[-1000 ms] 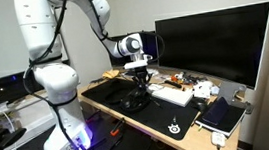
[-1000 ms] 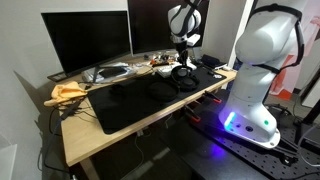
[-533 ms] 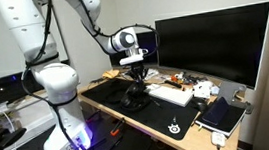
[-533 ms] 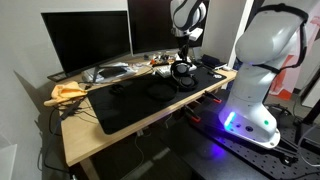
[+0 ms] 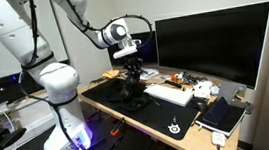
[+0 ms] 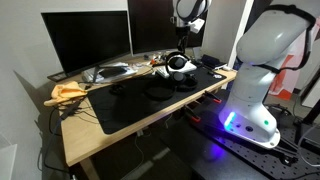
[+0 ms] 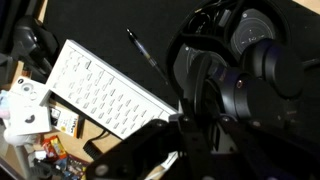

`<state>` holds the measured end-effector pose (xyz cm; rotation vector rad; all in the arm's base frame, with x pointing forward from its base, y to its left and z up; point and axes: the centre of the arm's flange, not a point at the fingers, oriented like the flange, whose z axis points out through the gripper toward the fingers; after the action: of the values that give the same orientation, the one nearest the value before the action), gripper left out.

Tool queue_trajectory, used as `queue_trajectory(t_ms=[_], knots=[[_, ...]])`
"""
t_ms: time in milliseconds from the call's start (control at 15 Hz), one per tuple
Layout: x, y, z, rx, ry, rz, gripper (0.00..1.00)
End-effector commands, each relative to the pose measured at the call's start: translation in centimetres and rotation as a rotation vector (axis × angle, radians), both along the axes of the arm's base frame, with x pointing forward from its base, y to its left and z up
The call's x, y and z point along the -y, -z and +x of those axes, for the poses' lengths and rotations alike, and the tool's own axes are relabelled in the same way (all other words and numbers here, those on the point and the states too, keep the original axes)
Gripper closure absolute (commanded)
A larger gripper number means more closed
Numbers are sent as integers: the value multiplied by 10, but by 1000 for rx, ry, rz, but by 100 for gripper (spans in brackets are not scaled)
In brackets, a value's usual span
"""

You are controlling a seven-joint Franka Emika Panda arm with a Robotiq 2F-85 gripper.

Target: Move the headphones to the left

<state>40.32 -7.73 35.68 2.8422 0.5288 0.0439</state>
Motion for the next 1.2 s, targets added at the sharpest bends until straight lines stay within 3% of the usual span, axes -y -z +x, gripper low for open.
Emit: queue_trajectory(t_ms=[0,200,667,1133], knots=[[-15,-38,-16,67,-42,5,96],[-24,-57,-7,102,-48,24,96],[-41,-86,39,103,-16,164,96],[-35,-87,93,31,86,306,96]])
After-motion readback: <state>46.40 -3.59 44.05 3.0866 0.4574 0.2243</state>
